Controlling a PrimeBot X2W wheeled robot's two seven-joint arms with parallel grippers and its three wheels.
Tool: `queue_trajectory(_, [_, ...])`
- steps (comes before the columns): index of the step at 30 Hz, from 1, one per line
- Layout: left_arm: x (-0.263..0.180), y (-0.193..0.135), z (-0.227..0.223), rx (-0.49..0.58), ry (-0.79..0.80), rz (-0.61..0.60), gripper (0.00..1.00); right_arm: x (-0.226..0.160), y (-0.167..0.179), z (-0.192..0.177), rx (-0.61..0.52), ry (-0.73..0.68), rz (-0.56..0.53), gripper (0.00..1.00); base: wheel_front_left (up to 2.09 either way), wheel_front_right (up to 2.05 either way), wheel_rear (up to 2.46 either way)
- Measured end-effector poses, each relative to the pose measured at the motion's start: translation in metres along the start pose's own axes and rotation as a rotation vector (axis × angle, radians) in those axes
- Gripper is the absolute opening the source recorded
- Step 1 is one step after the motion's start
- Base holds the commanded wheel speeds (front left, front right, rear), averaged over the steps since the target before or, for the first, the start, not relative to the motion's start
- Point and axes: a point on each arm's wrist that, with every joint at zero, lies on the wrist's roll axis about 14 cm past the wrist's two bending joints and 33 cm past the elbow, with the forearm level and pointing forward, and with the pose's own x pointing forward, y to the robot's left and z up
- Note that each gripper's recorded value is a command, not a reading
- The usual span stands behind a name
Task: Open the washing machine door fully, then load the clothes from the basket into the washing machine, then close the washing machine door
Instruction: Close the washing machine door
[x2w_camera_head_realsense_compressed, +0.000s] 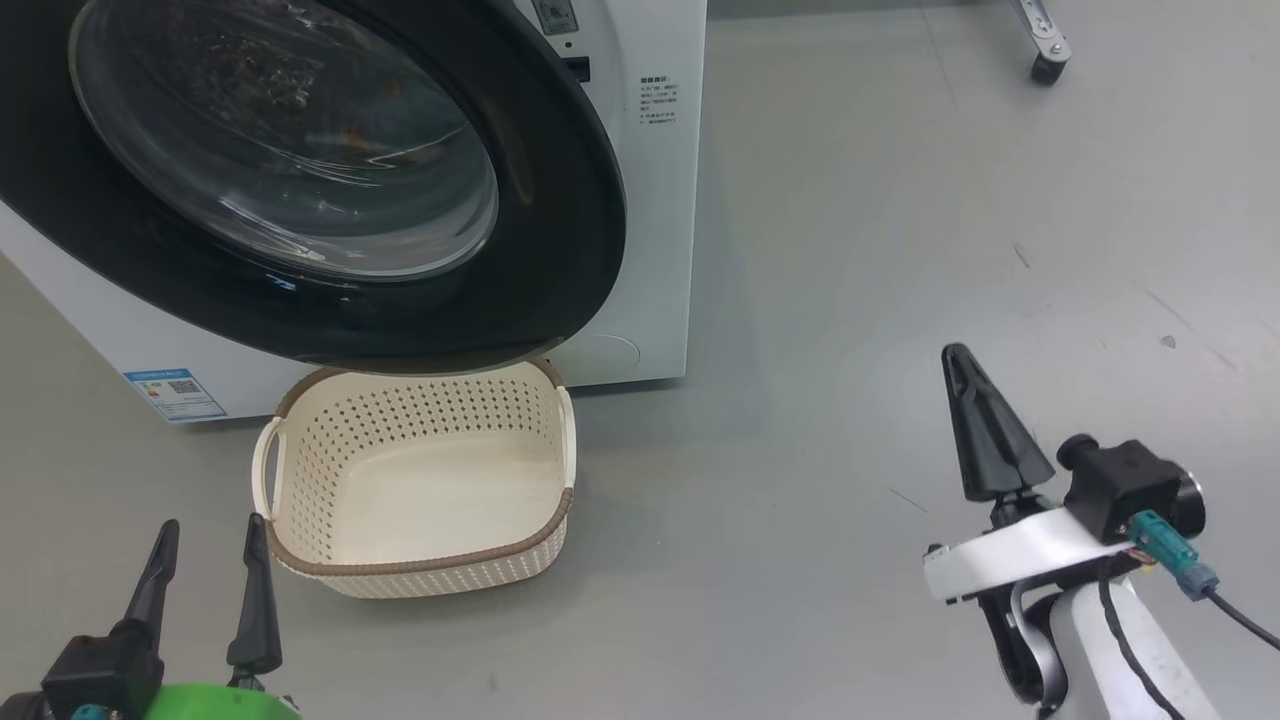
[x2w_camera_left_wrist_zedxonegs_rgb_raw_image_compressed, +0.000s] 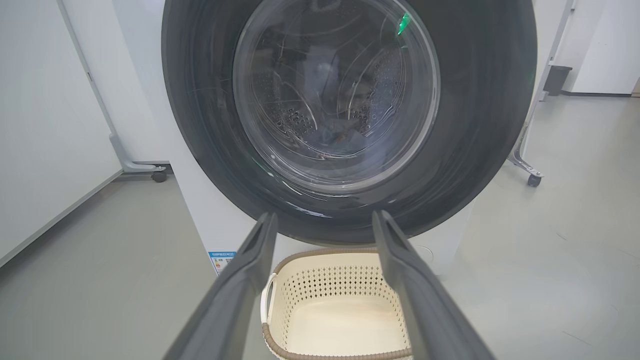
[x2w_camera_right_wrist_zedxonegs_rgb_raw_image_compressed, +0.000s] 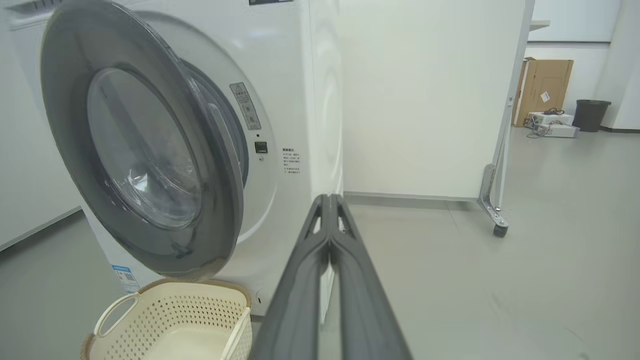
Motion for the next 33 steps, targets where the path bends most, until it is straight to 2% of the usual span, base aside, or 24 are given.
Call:
queue_trajectory(7, [0.000,0.000,0.001,-0.005,-0.004,0.001,1.00,0.026,0.024,0.075,-0.044,-0.237,0.099,0.00,0.00,0.00,0.00])
queue_trajectory(13, [0.000,0.002,0.003,-0.020,-0.010,0.009,1.00,0.035,0.052,0.097,-0.086,-0.311,0.214,0.00,0.00,0.00,0.00])
queue_trajectory(18, [-0.002,0.005,0.005,-0.024,-0.018,0.022,1.00,0.040,0.072,0.086,-0.126,-0.287,0.301,0.00,0.00,0.00,0.00])
queue_trajectory(24, [-0.007,0.009,0.005,-0.076,-0.019,0.047,1.00,0.050,0.109,0.076,-0.123,-0.277,0.433,0.00,0.00,0.00,0.00])
queue_trajectory(33, [-0.012,0.016,0.003,-0.129,-0.015,0.085,1.00,0.061,0.137,0.027,-0.116,-0.158,0.552,0.00,0.00,0.00,0.00])
